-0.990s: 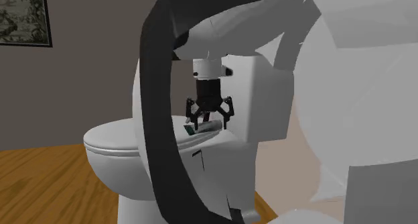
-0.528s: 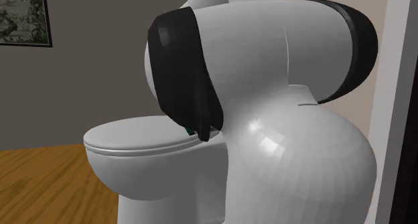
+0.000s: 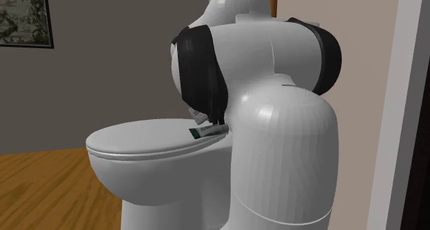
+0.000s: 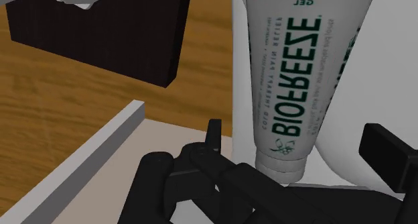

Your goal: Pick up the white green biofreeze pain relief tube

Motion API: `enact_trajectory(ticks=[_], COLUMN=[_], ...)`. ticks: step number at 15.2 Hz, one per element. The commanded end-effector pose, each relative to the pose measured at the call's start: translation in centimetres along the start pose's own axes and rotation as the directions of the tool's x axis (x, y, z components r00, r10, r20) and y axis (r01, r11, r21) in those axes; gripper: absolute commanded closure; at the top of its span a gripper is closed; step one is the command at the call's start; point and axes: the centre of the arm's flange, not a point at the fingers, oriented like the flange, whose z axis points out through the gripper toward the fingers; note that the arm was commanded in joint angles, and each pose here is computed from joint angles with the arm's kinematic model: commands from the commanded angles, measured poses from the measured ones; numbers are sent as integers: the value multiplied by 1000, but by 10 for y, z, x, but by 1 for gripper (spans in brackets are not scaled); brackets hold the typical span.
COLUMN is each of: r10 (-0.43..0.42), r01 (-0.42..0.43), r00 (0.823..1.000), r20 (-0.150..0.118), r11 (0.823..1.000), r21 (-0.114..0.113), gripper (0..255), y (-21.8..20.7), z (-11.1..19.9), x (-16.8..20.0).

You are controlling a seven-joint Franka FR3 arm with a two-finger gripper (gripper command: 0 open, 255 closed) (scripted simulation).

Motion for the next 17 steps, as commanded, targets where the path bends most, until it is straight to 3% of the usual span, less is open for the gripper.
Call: enact_trajectory(ticks=[1,5,6,17], r10=[5,5,5,5], r01=[-5,-5,-5,-5], r00=[1000,1000,1000,1000], r20=[0,0,0,0], r11=[1000,1000,1000,1000], r21=[-1,-1,0,-1], gripper=[0,0,255,255], y=[-2,-3,-3,-2], z=[11,24,25,14], x=[-1,-2,-2,-1])
